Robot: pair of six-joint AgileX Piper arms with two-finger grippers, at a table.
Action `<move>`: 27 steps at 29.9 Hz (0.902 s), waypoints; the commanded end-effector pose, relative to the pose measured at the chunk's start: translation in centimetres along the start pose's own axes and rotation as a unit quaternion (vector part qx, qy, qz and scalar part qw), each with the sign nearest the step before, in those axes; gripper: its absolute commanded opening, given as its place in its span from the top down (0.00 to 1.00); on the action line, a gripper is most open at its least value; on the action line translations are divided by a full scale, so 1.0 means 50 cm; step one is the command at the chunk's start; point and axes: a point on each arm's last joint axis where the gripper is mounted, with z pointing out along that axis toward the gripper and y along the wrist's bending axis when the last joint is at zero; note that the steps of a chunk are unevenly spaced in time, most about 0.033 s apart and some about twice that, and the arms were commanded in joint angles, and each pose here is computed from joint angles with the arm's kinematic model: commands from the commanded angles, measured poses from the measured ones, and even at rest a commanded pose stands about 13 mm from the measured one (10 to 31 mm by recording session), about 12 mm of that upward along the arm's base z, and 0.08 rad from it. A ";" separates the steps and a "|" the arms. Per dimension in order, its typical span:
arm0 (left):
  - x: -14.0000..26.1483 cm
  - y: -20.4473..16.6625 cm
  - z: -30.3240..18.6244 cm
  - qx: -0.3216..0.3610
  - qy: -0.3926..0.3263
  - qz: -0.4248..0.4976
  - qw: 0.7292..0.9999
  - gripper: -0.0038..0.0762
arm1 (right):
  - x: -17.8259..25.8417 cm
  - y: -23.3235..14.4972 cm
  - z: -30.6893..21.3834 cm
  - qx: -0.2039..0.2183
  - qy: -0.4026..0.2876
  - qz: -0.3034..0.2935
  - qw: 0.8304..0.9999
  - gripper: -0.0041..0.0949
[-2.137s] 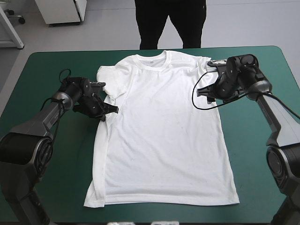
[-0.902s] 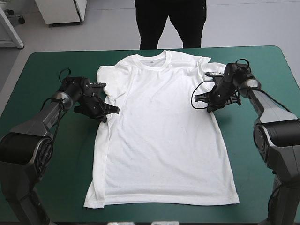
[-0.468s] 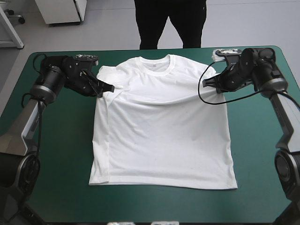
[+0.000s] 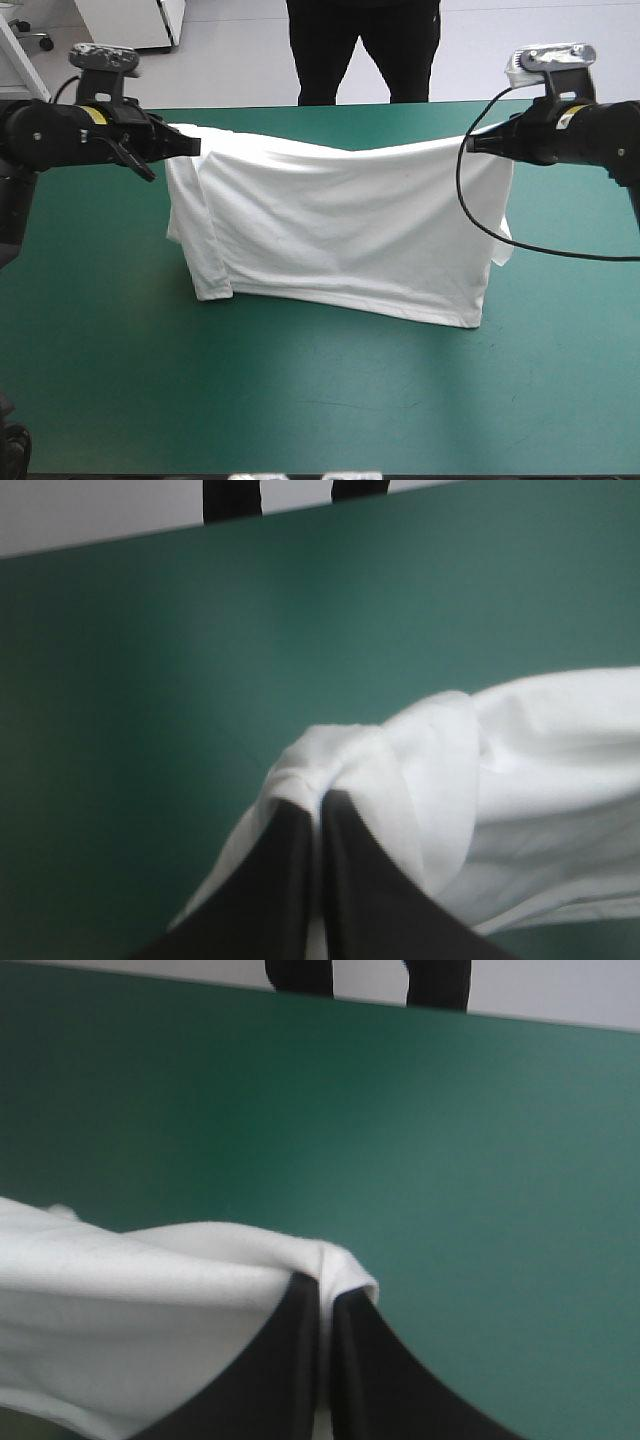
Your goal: Fold the cloth
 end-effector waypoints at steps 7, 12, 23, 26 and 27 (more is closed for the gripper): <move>-0.028 -0.035 -0.211 0.001 -0.195 0.016 0.981 0.96 | -0.071 0.022 -0.211 0.002 -0.185 -0.021 0.983 0.98; -0.030 -0.038 -0.237 -0.001 -0.230 0.018 0.973 0.96 | -0.077 0.024 -0.227 0.001 -0.200 -0.020 0.980 0.98; -0.100 -0.012 -0.141 -0.021 -0.305 0.010 0.952 0.96 | -0.123 0.000 -0.100 0.034 -0.208 -0.032 0.977 0.98; -0.129 0.004 -0.098 -0.045 -0.348 0.017 0.936 0.96 | -0.150 -0.010 -0.050 0.055 -0.250 -0.058 0.965 0.98; -0.138 0.008 -0.082 -0.048 -0.360 0.017 0.932 0.96 | -0.158 -0.013 -0.035 0.061 -0.265 -0.063 0.960 0.98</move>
